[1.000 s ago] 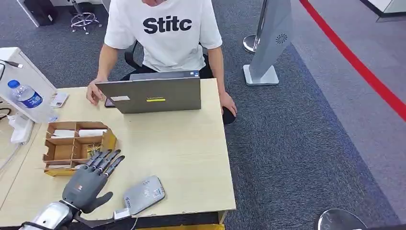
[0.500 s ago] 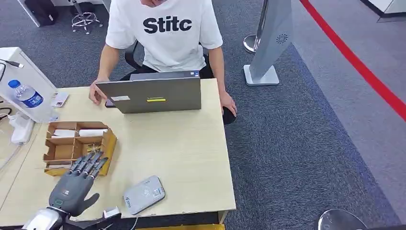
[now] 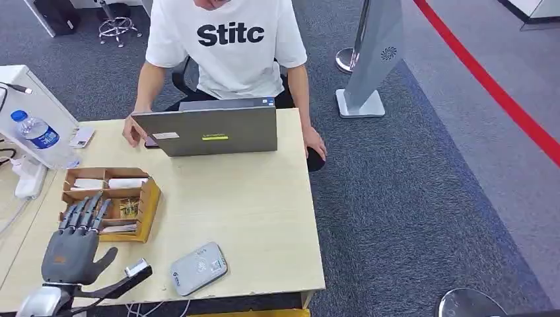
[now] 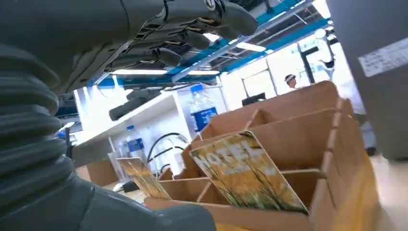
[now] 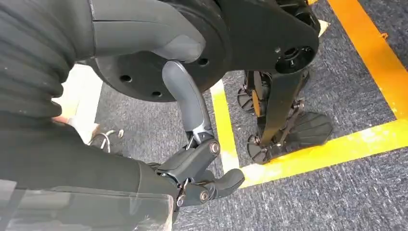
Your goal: Pass the card to the sensor for recognition and then transmit it.
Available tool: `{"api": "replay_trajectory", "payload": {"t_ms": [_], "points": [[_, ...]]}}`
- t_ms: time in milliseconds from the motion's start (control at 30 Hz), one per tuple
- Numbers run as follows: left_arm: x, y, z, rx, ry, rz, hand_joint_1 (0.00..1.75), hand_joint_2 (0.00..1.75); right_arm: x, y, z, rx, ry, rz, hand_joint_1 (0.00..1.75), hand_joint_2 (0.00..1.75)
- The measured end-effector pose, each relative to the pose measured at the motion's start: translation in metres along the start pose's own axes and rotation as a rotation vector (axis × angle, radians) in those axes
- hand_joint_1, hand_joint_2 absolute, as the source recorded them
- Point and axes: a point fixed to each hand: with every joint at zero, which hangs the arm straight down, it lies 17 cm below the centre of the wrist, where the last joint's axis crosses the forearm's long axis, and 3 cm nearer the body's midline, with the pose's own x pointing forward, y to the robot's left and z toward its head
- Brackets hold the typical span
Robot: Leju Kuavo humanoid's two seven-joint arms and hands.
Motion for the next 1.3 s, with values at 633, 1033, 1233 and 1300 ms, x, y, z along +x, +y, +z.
{"api": "replay_trajectory", "payload": {"t_ms": [633,1033,1233,1300], "points": [[-0.027,-0.043,0.012,-0.147,0.094,0.049,0.0,1.75,0.0,0.0,0.0,0.001,-0.004,0.011,0.0,1.75],[-0.039,-0.048,-0.009,-0.165,0.1,0.063,0.0,1.75,0.001,0.0,0.0,0.003,-0.008,0.026,0.0,1.75],[-0.039,-0.044,-0.017,-0.153,0.098,0.06,0.0,1.75,0.001,0.001,0.0,0.004,-0.009,0.033,0.0,1.75],[-0.039,-0.043,-0.018,-0.15,0.098,0.059,0.0,1.75,0.001,0.001,0.0,0.004,-0.01,0.037,0.0,1.75]]}}
